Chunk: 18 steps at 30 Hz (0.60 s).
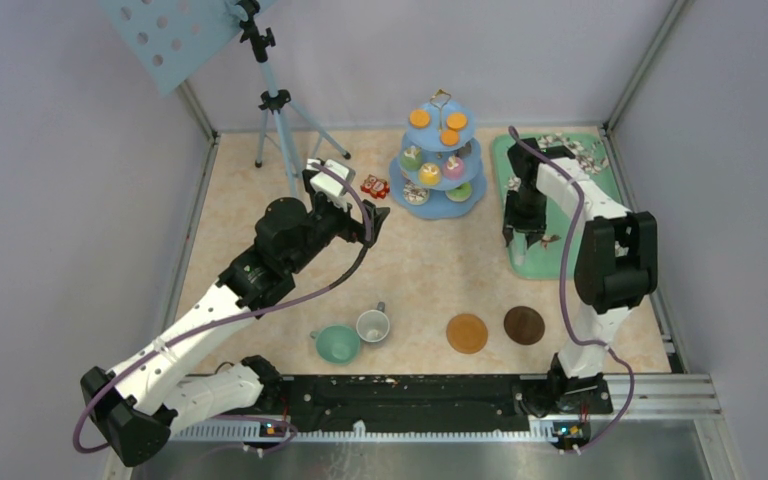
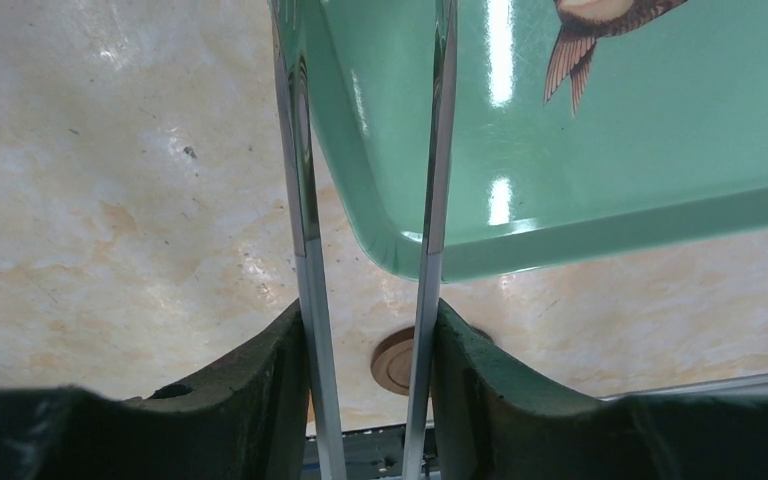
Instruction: Serve the afternoon tea
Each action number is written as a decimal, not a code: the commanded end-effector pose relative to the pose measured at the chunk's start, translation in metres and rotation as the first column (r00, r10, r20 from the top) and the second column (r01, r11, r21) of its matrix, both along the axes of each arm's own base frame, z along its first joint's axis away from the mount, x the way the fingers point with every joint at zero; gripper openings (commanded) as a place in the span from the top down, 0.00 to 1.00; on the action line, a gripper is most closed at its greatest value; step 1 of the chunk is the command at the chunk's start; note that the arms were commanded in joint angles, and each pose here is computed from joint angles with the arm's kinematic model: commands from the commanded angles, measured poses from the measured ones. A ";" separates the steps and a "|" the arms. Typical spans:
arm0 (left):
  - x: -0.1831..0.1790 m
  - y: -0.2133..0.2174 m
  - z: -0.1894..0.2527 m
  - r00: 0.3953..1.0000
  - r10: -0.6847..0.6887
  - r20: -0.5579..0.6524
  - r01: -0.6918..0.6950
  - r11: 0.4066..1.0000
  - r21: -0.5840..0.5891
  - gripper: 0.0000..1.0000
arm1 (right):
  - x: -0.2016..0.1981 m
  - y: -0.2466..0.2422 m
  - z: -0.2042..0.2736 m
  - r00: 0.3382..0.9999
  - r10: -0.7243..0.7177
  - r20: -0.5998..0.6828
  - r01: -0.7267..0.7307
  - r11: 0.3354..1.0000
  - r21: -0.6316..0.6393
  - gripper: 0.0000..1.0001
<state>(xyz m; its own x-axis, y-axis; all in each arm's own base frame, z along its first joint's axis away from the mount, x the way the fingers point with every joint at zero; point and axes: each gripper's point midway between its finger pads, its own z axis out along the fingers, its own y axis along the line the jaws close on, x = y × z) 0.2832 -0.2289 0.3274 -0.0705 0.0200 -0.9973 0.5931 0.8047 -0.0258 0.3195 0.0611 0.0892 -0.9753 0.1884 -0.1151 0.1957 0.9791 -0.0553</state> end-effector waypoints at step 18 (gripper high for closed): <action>0.001 0.001 0.014 0.999 0.005 0.039 -0.003 0.999 -0.041 0.01 | 0.021 -0.017 0.048 0.955 -0.141 0.263 0.067 0.960 0.270 0.94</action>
